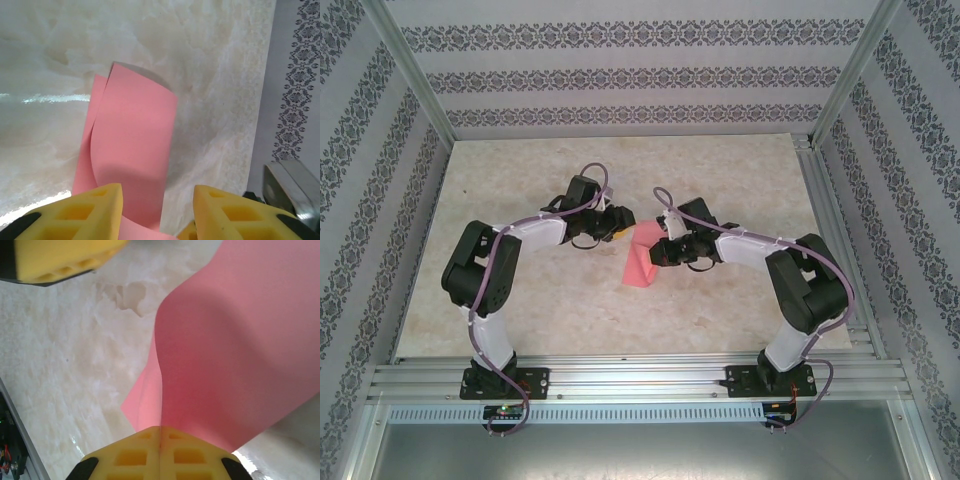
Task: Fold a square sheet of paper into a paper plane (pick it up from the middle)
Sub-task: Fold the triangle a second time at the center of the table.
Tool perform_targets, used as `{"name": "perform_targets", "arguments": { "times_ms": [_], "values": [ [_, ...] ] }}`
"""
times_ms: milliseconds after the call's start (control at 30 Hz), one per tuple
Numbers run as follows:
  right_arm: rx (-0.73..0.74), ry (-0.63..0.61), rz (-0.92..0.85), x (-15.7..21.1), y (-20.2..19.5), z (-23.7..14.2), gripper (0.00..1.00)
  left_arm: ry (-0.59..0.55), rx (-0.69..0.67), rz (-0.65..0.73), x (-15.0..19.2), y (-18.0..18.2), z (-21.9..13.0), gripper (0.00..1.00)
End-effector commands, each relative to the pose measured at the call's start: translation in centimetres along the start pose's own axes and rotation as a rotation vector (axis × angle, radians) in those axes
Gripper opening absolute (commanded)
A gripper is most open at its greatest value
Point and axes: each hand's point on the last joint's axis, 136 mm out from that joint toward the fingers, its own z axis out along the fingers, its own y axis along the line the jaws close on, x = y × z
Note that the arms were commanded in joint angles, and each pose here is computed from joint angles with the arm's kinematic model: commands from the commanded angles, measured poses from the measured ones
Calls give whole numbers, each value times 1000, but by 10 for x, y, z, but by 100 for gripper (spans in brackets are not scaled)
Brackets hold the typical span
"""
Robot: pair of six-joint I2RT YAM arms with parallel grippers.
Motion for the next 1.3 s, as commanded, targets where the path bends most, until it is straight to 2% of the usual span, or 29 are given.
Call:
{"name": "perform_targets", "arguments": {
  "times_ms": [0,333,700,1267],
  "values": [
    [-57,24,-18,6,2,3,2,16,20,76,12,-14,-4,42],
    [-10,51,21,21,-16,-2,2,78,45,152,40,-32,3,39],
    [-12,54,22,14,-24,-2,3,105,52,161,60,-32,13,36],
    [-20,116,-10,5,-31,4,4,97,24,164,68,-27,16,34]
  ]
}}
